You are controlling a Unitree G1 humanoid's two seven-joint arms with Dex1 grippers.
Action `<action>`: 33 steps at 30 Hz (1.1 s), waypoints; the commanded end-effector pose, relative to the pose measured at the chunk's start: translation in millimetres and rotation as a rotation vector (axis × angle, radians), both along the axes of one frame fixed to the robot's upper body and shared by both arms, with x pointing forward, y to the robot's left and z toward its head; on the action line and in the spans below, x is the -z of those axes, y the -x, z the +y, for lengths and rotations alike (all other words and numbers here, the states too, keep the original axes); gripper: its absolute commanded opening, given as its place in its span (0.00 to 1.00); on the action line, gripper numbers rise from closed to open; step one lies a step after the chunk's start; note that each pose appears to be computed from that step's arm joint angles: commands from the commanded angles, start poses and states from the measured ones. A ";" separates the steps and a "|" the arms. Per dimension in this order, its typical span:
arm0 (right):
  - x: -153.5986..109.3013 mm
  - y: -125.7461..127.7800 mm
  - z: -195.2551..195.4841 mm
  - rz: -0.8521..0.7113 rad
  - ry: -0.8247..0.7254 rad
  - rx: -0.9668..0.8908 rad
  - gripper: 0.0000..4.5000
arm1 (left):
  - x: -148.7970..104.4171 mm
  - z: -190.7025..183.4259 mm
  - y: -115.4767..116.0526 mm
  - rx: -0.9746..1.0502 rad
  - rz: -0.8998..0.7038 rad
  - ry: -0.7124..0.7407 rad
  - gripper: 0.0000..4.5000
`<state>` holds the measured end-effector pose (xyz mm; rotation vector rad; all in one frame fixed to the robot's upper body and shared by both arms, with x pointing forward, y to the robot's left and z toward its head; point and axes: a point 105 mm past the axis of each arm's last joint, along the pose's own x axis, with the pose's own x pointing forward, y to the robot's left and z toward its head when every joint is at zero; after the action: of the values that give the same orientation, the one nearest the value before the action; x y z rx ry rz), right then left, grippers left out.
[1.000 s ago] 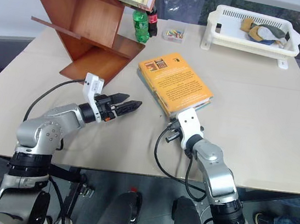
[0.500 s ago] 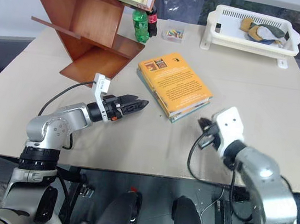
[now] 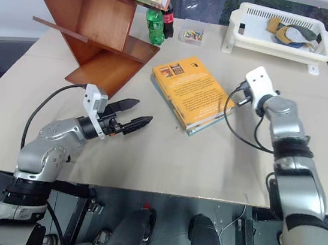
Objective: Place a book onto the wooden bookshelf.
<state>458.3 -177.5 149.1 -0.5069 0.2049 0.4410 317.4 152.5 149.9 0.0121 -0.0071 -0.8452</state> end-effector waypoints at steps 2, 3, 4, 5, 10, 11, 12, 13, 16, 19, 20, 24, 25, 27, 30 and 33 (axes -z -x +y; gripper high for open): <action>-8.7 2.5 22.2 -0.030 -0.023 -0.171 0.02 | -10.8 4.3 10.5 -0.022 -0.067 -0.030 1.00; -7.6 5.2 28.2 -0.028 -0.033 -0.213 0.02 | -10.0 6.1 11.0 -0.032 -0.062 -0.032 1.00; -6.7 7.8 33.1 -0.029 -0.038 -0.249 0.02 | -9.6 7.1 11.4 -0.037 -0.059 -0.032 1.00; -5.9 10.4 37.6 -0.030 -0.042 -0.281 0.02 | -9.0 8.3 11.2 -0.043 -0.052 -0.028 1.00; -7.1 14.0 45.6 -0.054 -0.037 -0.331 0.02 | -6.5 14.0 5.7 -0.068 -0.018 -0.013 1.00; -8.1 14.0 45.2 -0.060 -0.039 -0.328 0.02 | -6.8 15.1 3.7 -0.075 -0.001 0.003 1.00; -9.7 14.3 43.3 -0.070 -0.037 -0.323 0.02 | -7.2 15.2 1.9 -0.075 0.021 0.021 1.00; -11.3 14.8 40.8 -0.081 -0.035 -0.316 0.02 | -7.7 14.9 -0.2 -0.071 0.051 0.050 1.00; -17.6 19.4 30.7 -0.116 -0.031 -0.301 0.02 | -9.6 10.9 -7.1 -0.048 0.153 0.144 1.00; -23.9 27.7 25.2 -0.149 -0.035 -0.297 0.02 | -6.0 8.5 -16.3 -0.038 0.273 0.207 1.00; -25.5 30.2 23.8 -0.159 -0.030 -0.294 0.02 | -4.5 7.6 -18.8 -0.036 0.311 0.224 1.00; -36.4 41.9 18.9 -0.201 -0.037 -0.263 0.02 | 1.4 2.4 -30.3 -0.036 0.458 0.272 1.00; -38.8 45.1 18.9 -0.211 -0.036 -0.257 0.02 | 1.6 0.9 -33.7 -0.033 0.493 0.294 1.00; -42.6 50.9 22.5 -0.225 -0.039 -0.256 0.02 | 0.2 -2.1 -40.0 -0.024 0.541 0.336 1.00; -45.0 55.5 27.3 -0.236 -0.037 -0.248 0.02 | -0.6 -6.1 -51.3 -0.022 0.628 0.417 1.00; -47.1 60.3 29.8 -0.248 -0.035 -0.237 0.02 | -1.6 -9.8 -65.1 -0.031 0.703 0.510 1.00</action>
<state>402.0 -148.6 179.2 -0.5447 -0.0447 0.6291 376.4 140.5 142.5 -0.6983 0.4556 -0.7648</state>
